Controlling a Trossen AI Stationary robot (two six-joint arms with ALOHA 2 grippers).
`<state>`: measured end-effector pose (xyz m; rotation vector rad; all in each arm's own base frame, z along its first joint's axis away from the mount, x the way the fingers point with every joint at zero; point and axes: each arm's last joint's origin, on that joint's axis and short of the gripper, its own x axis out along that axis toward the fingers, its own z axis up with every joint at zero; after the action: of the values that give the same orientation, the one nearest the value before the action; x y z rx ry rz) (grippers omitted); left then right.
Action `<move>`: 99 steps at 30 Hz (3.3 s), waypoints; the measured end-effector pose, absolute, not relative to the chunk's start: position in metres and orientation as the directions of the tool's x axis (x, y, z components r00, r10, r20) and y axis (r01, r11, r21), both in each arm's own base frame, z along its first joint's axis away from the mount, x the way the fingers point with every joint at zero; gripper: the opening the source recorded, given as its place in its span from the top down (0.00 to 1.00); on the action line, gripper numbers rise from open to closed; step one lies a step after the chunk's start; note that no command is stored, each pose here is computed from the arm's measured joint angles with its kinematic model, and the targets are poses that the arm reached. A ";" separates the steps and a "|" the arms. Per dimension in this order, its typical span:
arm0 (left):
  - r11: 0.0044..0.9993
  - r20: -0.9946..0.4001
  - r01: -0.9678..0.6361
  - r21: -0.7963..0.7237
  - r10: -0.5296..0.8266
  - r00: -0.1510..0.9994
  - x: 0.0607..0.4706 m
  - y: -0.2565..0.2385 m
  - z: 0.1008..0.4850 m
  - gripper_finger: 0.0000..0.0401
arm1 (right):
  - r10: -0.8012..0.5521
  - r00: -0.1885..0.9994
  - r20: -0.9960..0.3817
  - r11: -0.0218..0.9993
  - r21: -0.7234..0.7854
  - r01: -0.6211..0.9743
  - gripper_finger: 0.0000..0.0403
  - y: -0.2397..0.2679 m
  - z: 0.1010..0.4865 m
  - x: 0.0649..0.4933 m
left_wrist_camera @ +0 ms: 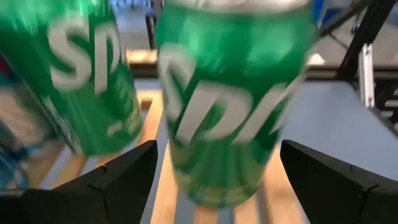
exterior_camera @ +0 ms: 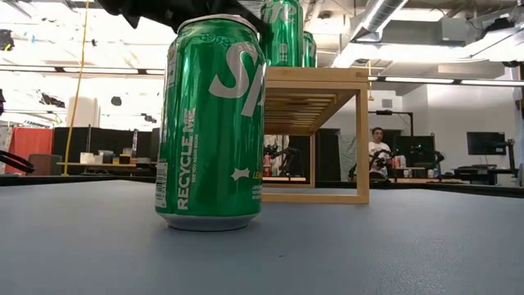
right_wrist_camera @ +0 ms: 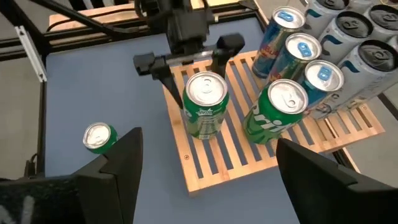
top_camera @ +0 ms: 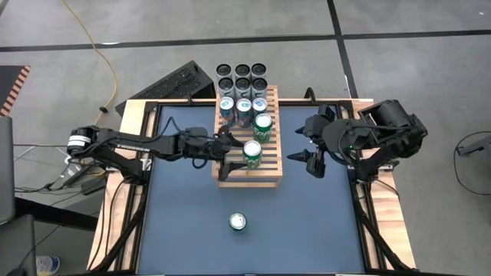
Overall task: Place canned beverage on shelf
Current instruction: Put the green soda can on the shelf aligned to the other green soda can
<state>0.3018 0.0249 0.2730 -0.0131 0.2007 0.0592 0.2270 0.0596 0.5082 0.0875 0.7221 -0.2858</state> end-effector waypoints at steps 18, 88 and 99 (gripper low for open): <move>0.994 -0.117 0.109 -0.023 -0.111 0.987 0.307 0.054 0.272 0.18 | -0.281 0.675 -0.682 0.932 -0.025 0.362 0.24 0.046 0.501 0.242; 0.981 -0.132 0.169 -0.100 -0.181 0.975 0.306 0.050 0.270 0.25 | -0.226 0.635 -0.739 0.950 -0.025 0.310 0.37 0.021 0.388 0.353; 0.960 -0.058 0.230 -0.159 -0.242 0.969 0.307 0.049 0.277 0.25 | -0.203 0.645 -0.737 0.955 -0.002 0.298 0.37 0.022 0.389 0.354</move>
<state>0.3068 0.0488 0.2770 -0.1516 0.0772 -0.2393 0.3539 0.0223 0.3891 0.1233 0.8224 -0.2857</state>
